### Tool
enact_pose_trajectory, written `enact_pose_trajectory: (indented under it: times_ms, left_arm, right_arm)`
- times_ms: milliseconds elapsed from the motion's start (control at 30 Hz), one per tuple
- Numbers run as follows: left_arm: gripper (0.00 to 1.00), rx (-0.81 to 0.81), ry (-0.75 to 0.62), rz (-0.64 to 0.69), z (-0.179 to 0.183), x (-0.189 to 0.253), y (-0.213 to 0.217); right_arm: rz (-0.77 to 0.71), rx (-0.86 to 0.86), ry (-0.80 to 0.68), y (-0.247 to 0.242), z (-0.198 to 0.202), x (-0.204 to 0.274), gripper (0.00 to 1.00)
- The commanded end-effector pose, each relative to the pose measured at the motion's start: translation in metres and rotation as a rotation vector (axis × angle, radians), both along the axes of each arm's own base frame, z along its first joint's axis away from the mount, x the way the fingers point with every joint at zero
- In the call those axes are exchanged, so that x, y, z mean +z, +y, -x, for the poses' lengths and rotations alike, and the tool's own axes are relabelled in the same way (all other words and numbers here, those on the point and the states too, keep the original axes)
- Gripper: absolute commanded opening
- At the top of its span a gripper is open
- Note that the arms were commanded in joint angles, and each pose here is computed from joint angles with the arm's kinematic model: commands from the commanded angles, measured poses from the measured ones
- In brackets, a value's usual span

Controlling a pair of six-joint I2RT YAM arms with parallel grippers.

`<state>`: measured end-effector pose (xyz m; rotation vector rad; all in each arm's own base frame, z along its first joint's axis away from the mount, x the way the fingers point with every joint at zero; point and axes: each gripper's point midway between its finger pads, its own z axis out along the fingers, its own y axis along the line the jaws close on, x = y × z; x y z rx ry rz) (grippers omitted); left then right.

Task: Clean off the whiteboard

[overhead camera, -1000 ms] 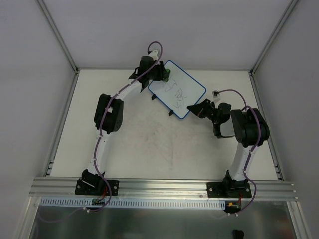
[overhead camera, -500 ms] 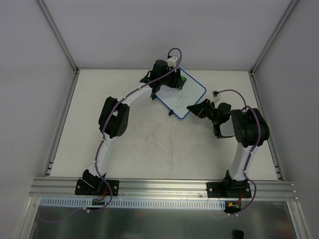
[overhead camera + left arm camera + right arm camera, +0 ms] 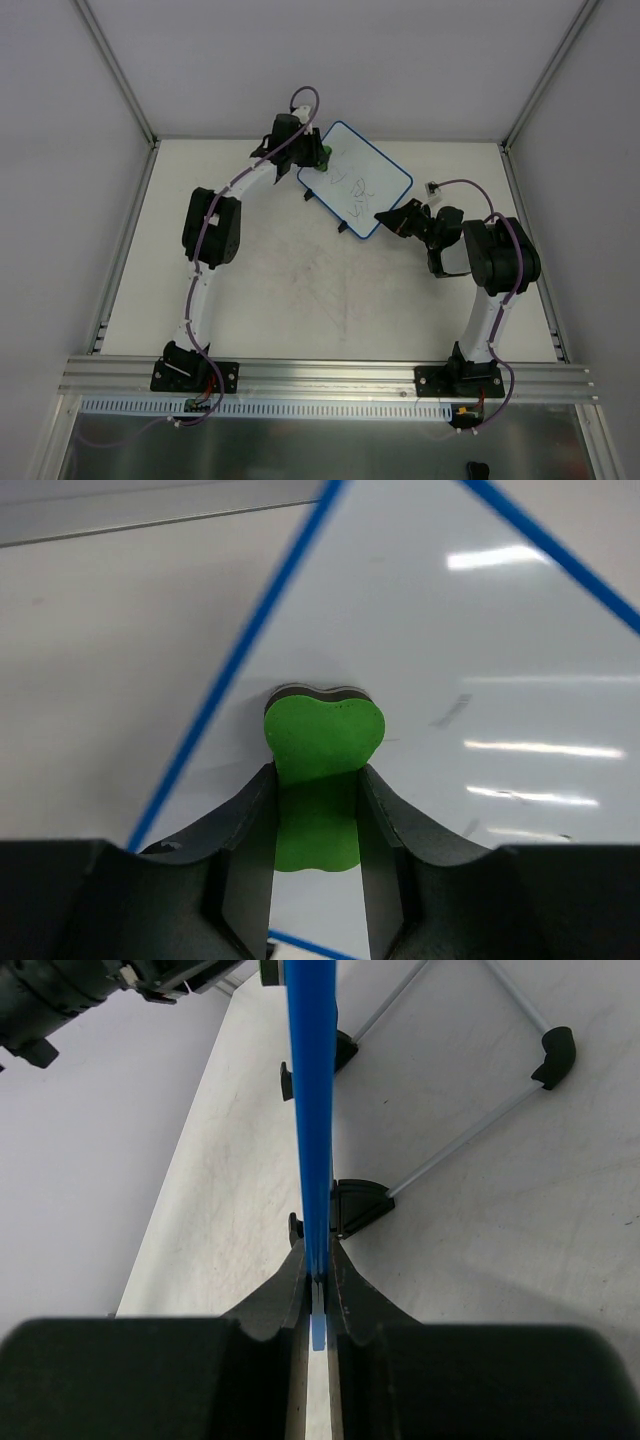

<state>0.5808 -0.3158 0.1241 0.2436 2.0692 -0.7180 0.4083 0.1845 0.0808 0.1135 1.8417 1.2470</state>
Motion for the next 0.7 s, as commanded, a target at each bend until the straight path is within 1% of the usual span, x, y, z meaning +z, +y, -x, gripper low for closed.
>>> enact_pose_trajectory:
  times_ms: [0, 33, 133, 200, 300, 433, 600, 667]
  left_arm:
    - [0.0, 0.064, 0.073, 0.006, -0.004, -0.016, 0.026]
    - [0.0, 0.06, 0.077, 0.006, -0.002, -0.017, 0.024]
    - [0.0, -0.028, 0.087, 0.002, 0.013, -0.02, 0.0]
    - [0.0, -0.095, 0.054, -0.038, 0.027, -0.018, -0.024]
    - [0.0, -0.15, 0.003, -0.078, 0.039, -0.009, -0.044]
    - [0.0, -0.236, -0.021, -0.082, 0.057, -0.007, -0.074]
    - [0.0, -0.27, -0.025, -0.076, 0.065, -0.007, -0.086]
    - [0.0, -0.234, -0.035, -0.096, 0.058, -0.008, -0.081]
  right_arm:
    - [-0.021, 0.024, -0.309, 0.007, -0.008, 0.067, 0.03]
    - [-0.02, 0.026, -0.309, 0.007, -0.008, 0.066, 0.03]
    - [-0.022, 0.027, -0.305, 0.007, -0.008, 0.066, 0.03]
    - [-0.022, 0.029, -0.303, 0.008, -0.007, 0.065, 0.03]
    - [-0.024, 0.029, -0.301, 0.008, -0.007, 0.065, 0.03]
    - [-0.023, 0.027, -0.301, 0.007, -0.007, 0.065, 0.03]
    - [-0.022, 0.024, -0.304, 0.006, -0.007, 0.066, 0.03]
    - [-0.022, 0.026, -0.304, 0.006, -0.007, 0.066, 0.03]
